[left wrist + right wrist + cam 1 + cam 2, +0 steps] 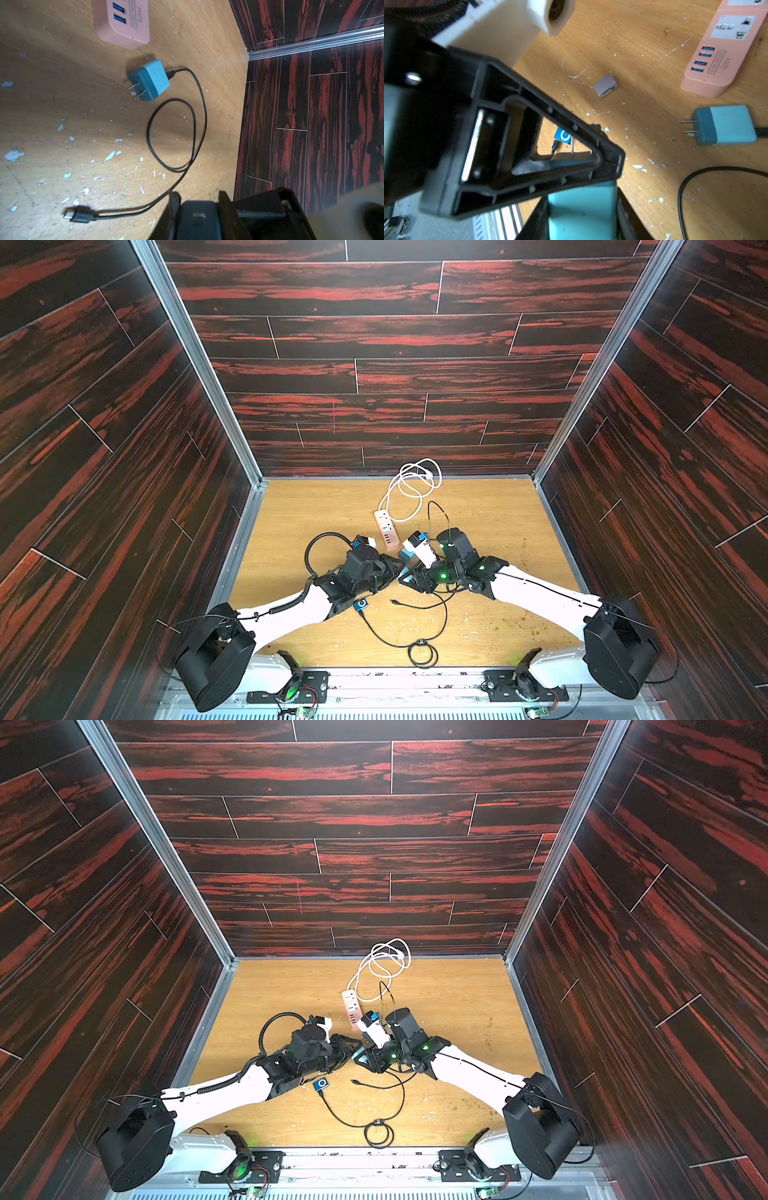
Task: Charge mp3
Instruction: Pick up the plug from the center of the board.
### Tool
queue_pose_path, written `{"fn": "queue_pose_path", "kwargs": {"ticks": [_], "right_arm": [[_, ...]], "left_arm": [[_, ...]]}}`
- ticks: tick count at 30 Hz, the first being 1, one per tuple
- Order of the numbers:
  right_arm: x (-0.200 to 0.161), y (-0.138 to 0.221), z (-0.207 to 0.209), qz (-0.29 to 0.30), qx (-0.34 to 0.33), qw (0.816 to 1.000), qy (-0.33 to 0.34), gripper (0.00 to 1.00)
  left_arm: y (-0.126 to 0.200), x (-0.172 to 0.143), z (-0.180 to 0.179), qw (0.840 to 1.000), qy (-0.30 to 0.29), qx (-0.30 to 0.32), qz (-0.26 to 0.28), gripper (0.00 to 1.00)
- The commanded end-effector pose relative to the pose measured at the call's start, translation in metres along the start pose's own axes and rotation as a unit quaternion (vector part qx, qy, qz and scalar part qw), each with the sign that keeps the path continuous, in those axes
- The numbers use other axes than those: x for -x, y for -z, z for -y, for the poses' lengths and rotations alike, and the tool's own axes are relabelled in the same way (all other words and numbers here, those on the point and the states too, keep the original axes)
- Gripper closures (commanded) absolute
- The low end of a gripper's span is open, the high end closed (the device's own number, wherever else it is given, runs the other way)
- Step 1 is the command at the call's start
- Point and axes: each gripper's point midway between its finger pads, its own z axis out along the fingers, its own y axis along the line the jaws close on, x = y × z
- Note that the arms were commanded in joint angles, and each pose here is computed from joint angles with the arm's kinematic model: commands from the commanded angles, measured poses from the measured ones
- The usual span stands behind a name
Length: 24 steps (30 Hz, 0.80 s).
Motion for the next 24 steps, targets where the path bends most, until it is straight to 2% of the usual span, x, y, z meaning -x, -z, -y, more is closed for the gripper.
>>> {"fn": "queue_pose_path", "kwargs": {"ticks": [1,2,3,5,11,14,19,20,24], "right_arm": [[0.006,0.002,0.000,0.010,-0.006,1.000,0.011,0.84],[0.009,0.005,0.005,0.018,-0.023,1.000,0.011,0.68],[0.010,0.007,0.005,0.024,-0.027,0.999,0.013,0.57],[0.013,0.013,0.003,0.038,-0.030,0.999,0.021,0.45],[0.029,0.039,-0.005,0.084,-0.045,0.995,0.034,0.31],[0.034,0.048,-0.017,0.107,-0.023,0.994,0.027,0.28],[0.044,0.054,-0.057,0.149,0.109,0.983,-0.025,0.25],[0.045,0.053,-0.060,0.152,0.126,0.980,-0.034,0.19],[0.047,0.047,-0.061,0.169,0.158,0.970,-0.075,0.18]], "left_arm": [[0.004,-0.004,-0.007,1.000,-0.002,0.009,-0.010,1.00],[0.004,-0.004,-0.008,1.000,-0.001,0.009,-0.009,1.00],[0.005,-0.003,-0.008,1.000,0.001,0.008,-0.006,1.00],[0.008,0.002,-0.012,1.000,0.009,0.008,0.013,1.00],[0.025,0.025,-0.023,0.995,0.034,0.003,0.096,1.00],[0.035,0.042,-0.018,0.987,0.051,-0.032,0.152,1.00],[0.052,0.072,-0.015,0.960,0.087,-0.085,0.251,1.00],[0.054,0.076,-0.013,0.956,0.089,-0.093,0.262,1.00],[0.059,0.089,0.007,0.940,0.082,-0.145,0.298,1.00]]}}
